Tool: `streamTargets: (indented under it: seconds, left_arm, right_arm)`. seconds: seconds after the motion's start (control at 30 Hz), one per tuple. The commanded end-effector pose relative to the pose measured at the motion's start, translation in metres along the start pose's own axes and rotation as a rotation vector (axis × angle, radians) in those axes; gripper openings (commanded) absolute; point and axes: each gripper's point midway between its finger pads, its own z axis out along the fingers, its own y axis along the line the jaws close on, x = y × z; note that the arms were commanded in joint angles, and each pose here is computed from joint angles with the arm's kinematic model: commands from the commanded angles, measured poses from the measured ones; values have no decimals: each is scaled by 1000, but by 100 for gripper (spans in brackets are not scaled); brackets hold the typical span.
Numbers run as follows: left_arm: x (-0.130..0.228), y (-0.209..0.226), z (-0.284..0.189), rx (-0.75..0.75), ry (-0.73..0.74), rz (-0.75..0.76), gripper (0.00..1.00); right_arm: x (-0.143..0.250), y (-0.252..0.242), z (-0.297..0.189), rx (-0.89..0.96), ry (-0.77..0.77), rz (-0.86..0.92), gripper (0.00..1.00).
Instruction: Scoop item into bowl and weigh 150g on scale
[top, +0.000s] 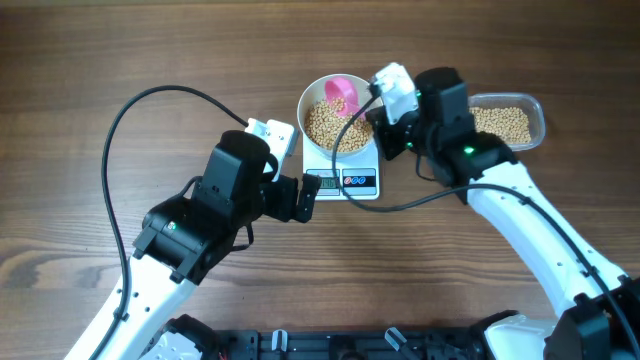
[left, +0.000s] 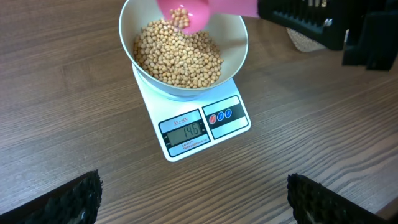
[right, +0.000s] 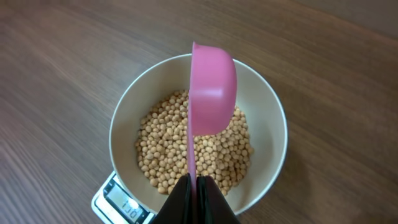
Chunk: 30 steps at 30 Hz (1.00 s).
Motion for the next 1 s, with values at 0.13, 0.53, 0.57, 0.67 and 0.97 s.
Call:
streamTargets:
  seconds: [0.13, 0.53, 0.57, 0.67, 0.97]
  left_arm:
    - [-2, -1, 0, 6, -3, -12, 100]
    - [-2, -1, 0, 6, -3, -12, 100]
    - [-2, -1, 0, 6, -3, -12, 100]
    - [-2, -1, 0, 6, -3, -12, 100]
    - [-2, -1, 0, 6, -3, -12, 100]
  right_arm:
    - [-10, -6, -15, -103, -48, 132, 4]
    - [1, -7, -15, -94, -12, -10, 4]
    - [1, -3, -16, -115, -13, -4, 4]
    - [0, -7, -15, -92, -14, -5, 4]
    - [3, -7, -14, -73, -4, -112, 4]
